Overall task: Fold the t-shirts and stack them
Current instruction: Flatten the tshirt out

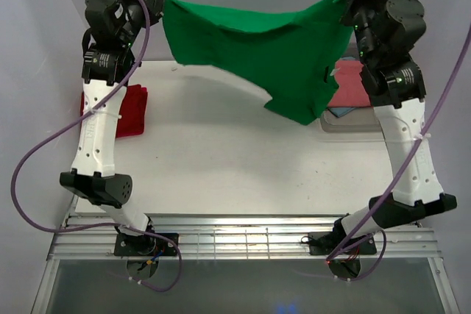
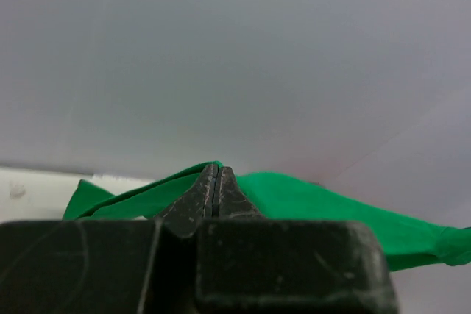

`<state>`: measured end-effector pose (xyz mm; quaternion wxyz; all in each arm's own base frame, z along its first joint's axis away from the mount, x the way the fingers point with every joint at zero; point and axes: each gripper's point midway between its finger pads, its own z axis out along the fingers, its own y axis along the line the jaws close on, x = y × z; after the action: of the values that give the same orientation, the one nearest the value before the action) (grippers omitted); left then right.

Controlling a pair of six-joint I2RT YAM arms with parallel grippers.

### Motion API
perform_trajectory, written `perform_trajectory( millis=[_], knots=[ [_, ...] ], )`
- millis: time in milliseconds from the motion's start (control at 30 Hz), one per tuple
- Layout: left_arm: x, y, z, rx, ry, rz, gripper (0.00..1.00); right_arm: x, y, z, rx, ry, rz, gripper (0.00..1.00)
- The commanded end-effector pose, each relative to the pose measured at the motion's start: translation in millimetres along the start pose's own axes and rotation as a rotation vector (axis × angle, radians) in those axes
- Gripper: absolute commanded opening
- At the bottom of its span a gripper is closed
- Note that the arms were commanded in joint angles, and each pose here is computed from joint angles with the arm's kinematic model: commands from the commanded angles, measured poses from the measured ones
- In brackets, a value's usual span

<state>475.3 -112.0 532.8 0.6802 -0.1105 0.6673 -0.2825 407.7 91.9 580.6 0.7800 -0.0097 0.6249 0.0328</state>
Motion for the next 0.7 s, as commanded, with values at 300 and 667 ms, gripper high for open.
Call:
perform_trajectory(
  millis=[300, 667],
  knots=[
    [169.6, 89.1, -87.3, -0.105, 0.302, 0.086, 0.00, 197.8, 27.4, -84.0, -0.249, 0.398, -0.007, 0.08],
    [295.5, 189.0, -216.1, -0.513, 0.680, 0.043, 0.00, 352.0, 52.6, -238.9, -0.338, 0.994, 0.095, 0.08]
  ],
)
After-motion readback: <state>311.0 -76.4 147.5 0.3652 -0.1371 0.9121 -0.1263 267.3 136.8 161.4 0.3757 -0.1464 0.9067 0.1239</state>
